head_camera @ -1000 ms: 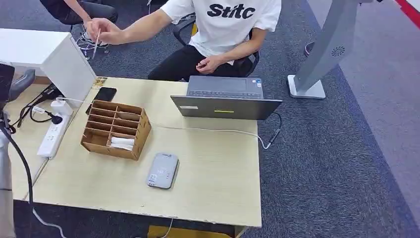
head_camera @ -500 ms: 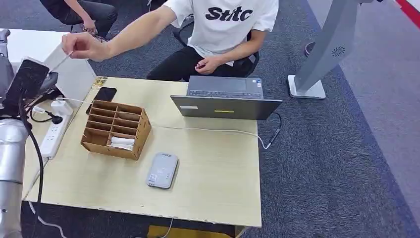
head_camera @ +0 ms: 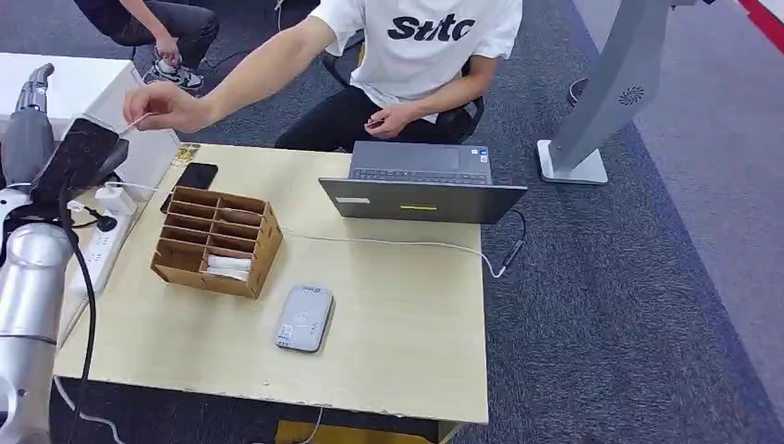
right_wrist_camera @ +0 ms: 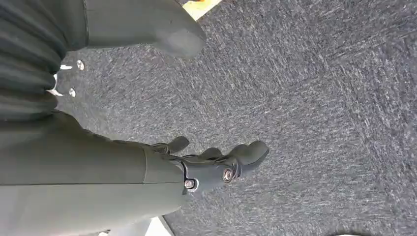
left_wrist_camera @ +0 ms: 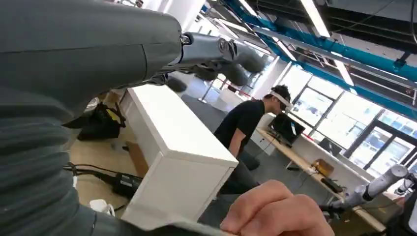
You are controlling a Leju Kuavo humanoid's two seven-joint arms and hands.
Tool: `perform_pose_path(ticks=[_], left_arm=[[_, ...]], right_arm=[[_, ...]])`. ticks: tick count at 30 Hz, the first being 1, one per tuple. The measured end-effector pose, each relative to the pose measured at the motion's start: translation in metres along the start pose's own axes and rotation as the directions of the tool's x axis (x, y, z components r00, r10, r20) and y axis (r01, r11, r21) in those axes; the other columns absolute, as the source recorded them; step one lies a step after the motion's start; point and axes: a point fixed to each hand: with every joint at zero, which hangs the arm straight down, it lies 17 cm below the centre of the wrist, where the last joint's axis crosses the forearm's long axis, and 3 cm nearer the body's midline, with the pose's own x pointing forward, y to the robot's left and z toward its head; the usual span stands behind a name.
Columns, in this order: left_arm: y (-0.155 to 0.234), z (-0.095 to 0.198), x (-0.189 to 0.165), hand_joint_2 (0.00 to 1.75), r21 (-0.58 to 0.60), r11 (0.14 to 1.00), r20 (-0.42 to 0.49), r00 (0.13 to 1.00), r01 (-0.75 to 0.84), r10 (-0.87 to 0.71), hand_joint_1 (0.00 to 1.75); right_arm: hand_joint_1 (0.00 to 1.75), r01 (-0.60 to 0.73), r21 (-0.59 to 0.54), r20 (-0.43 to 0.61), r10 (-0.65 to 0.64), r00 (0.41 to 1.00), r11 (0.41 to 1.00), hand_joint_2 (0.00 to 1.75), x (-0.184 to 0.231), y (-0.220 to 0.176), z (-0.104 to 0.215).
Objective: Pass the card to the sensor for recognition and then transmit it.
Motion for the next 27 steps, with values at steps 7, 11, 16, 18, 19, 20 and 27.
perform_pose_path(ticks=[7, 11, 16, 18, 19, 20, 27], left_arm=[[-0.012, 0.005, 0.003, 1.75, -0.023, 1.0, 0.001, 1.0, -0.01, 0.01, 1.75], [-0.014, 0.005, 0.004, 1.75, -0.026, 0.999, 0.001, 1.0, -0.02, 0.02, 1.75], [-0.017, 0.006, 0.005, 1.75, -0.031, 0.999, 0.005, 1.0, -0.026, 0.026, 1.75], [-0.019, 0.008, 0.005, 1.75, -0.034, 0.999, 0.007, 1.0, -0.027, 0.028, 1.75], [-0.019, 0.008, 0.005, 1.75, -0.036, 0.999, 0.007, 1.0, -0.028, 0.028, 1.75], [-0.02, 0.009, 0.005, 1.75, -0.037, 0.999, 0.008, 1.0, -0.028, 0.028, 1.75], [-0.023, 0.011, 0.003, 1.75, -0.045, 0.999, 0.006, 1.0, -0.03, 0.03, 1.75]], right_arm=[[0.0, -0.001, 0.002, 0.0, 0.001, 1.0, 1.0, 1.75, -0.001, 0.001, 0.001], [0.0, -0.006, 0.001, 0.0, 0.006, 1.0, 1.0, 1.75, -0.001, 0.001, 0.001], [0.0, -0.008, 0.001, 0.0, 0.008, 1.0, 1.0, 1.75, -0.001, 0.001, 0.001], [0.0, -0.008, 0.0, 0.0, 0.008, 1.0, 1.0, 1.75, -0.001, 0.001, 0.001], [0.0, -0.008, 0.0, 0.0, 0.008, 1.0, 1.0, 1.75, -0.001, 0.001, 0.001], [0.0, -0.007, 0.0, 0.0, 0.007, 1.0, 1.0, 1.75, -0.001, 0.001, 0.001], [0.0, -0.008, 0.0, 0.001, 0.008, 1.0, 1.0, 1.75, -0.001, 0.001, 0.001]])
